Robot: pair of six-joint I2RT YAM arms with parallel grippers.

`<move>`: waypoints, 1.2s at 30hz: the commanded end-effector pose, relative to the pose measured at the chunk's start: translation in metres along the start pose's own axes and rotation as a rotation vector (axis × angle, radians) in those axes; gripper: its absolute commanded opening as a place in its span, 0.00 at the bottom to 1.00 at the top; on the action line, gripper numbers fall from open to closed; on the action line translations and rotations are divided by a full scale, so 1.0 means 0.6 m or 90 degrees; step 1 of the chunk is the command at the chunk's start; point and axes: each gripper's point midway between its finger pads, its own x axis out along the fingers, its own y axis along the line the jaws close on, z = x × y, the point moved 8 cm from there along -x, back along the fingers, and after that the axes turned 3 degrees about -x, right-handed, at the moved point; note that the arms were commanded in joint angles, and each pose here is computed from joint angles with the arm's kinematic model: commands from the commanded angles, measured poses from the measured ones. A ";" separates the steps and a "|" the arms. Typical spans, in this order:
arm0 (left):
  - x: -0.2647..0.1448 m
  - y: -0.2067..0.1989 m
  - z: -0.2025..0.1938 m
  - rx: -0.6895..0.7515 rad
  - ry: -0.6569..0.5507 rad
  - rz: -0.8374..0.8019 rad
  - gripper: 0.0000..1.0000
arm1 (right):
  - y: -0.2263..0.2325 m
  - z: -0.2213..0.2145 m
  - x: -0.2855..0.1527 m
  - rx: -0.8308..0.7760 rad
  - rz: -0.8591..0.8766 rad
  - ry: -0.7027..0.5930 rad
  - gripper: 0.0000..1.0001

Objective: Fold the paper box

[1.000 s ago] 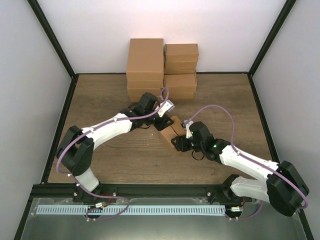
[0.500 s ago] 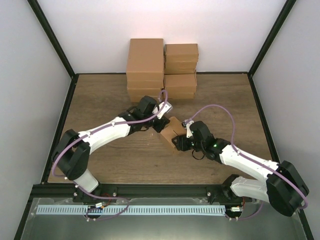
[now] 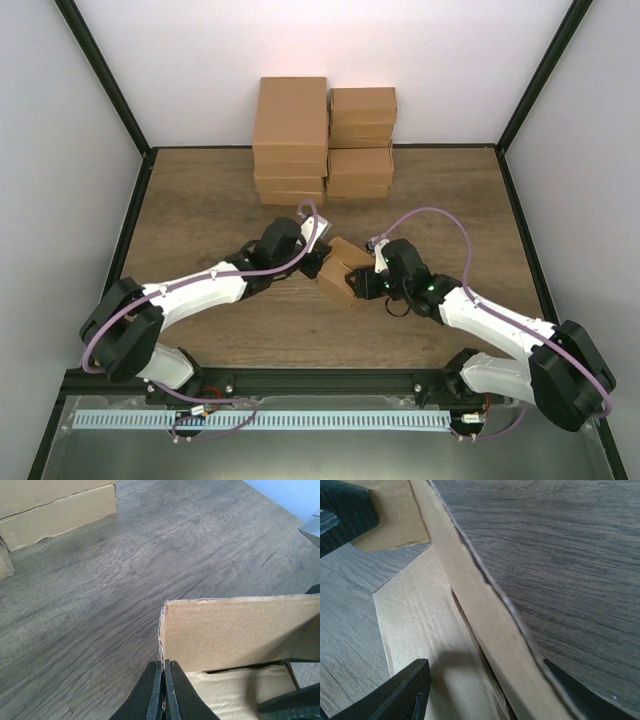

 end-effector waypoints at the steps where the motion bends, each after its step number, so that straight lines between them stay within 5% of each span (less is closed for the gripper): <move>1: -0.008 -0.001 -0.022 -0.028 -0.014 0.001 0.04 | -0.003 0.014 -0.001 0.002 -0.012 -0.005 0.59; 16: -0.037 -0.023 -0.072 -0.086 -0.056 0.009 0.04 | -0.005 0.018 0.012 0.011 -0.019 0.009 0.57; 25: -0.026 -0.035 -0.089 -0.099 -0.058 0.053 0.04 | 0.000 0.032 -0.023 0.015 -0.034 -0.032 0.79; 36: -0.027 -0.054 -0.083 -0.083 -0.057 0.079 0.04 | 0.002 0.038 -0.071 0.004 -0.082 -0.014 0.84</move>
